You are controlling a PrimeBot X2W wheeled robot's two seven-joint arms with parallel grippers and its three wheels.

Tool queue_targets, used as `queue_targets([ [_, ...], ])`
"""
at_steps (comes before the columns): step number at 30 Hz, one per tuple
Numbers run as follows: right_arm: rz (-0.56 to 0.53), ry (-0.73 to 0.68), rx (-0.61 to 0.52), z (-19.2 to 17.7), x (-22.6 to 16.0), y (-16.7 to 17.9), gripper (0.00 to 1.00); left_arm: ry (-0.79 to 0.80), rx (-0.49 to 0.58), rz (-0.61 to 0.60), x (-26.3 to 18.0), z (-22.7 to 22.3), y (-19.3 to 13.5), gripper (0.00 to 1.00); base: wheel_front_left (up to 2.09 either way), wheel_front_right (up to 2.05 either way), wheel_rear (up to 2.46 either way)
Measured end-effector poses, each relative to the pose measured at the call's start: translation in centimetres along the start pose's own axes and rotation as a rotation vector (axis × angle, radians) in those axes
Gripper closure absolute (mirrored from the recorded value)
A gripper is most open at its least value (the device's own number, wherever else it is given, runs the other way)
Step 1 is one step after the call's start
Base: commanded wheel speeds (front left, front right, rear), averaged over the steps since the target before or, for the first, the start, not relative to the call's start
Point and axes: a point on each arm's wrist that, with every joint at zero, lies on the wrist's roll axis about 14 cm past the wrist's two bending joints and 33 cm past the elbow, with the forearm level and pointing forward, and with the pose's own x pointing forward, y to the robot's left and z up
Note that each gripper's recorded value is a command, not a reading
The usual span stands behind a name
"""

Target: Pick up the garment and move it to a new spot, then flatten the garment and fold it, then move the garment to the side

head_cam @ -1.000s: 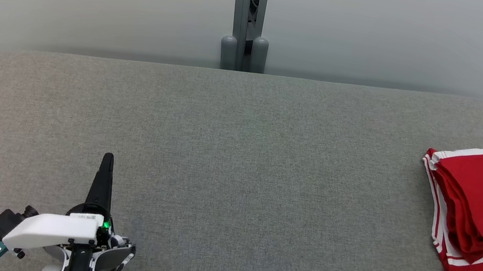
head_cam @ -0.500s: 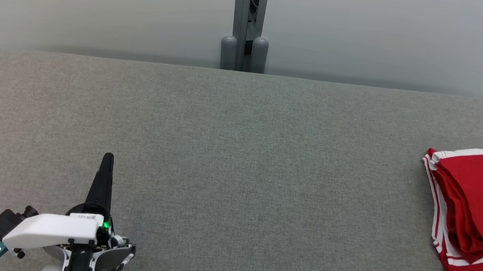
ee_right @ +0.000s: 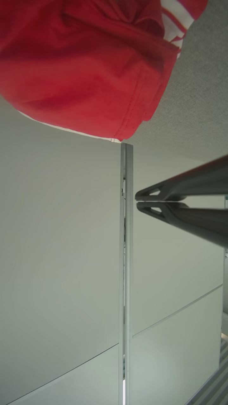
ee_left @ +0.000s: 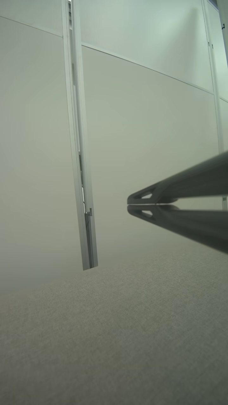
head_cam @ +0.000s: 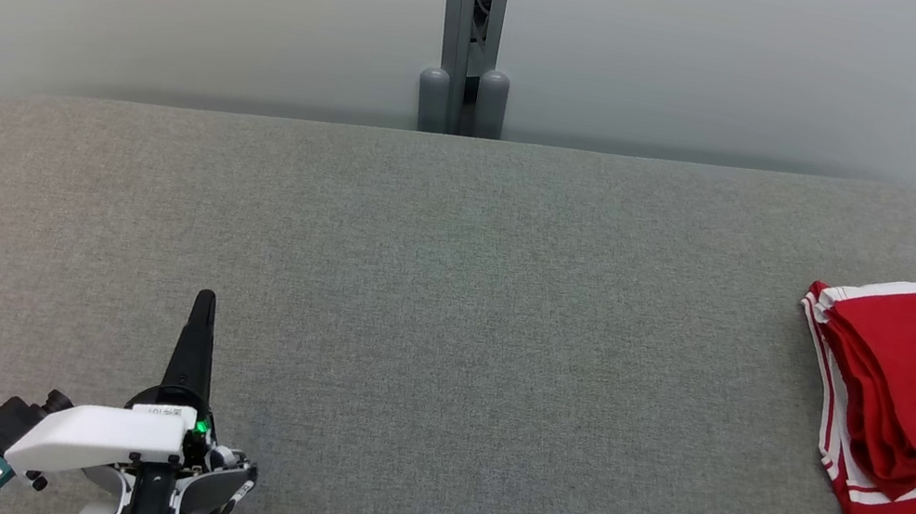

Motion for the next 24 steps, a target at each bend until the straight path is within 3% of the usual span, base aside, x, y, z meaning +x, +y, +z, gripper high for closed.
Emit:
queue_targets([
  [24, 0.0, 0.0, 0.0, -0.01, 0.0, 0.0, 1.0, 0.0, 0.0, 0.0, 0.0, 0.0, 0.0, 1.0, 0.0, 0.0, 0.0],
])
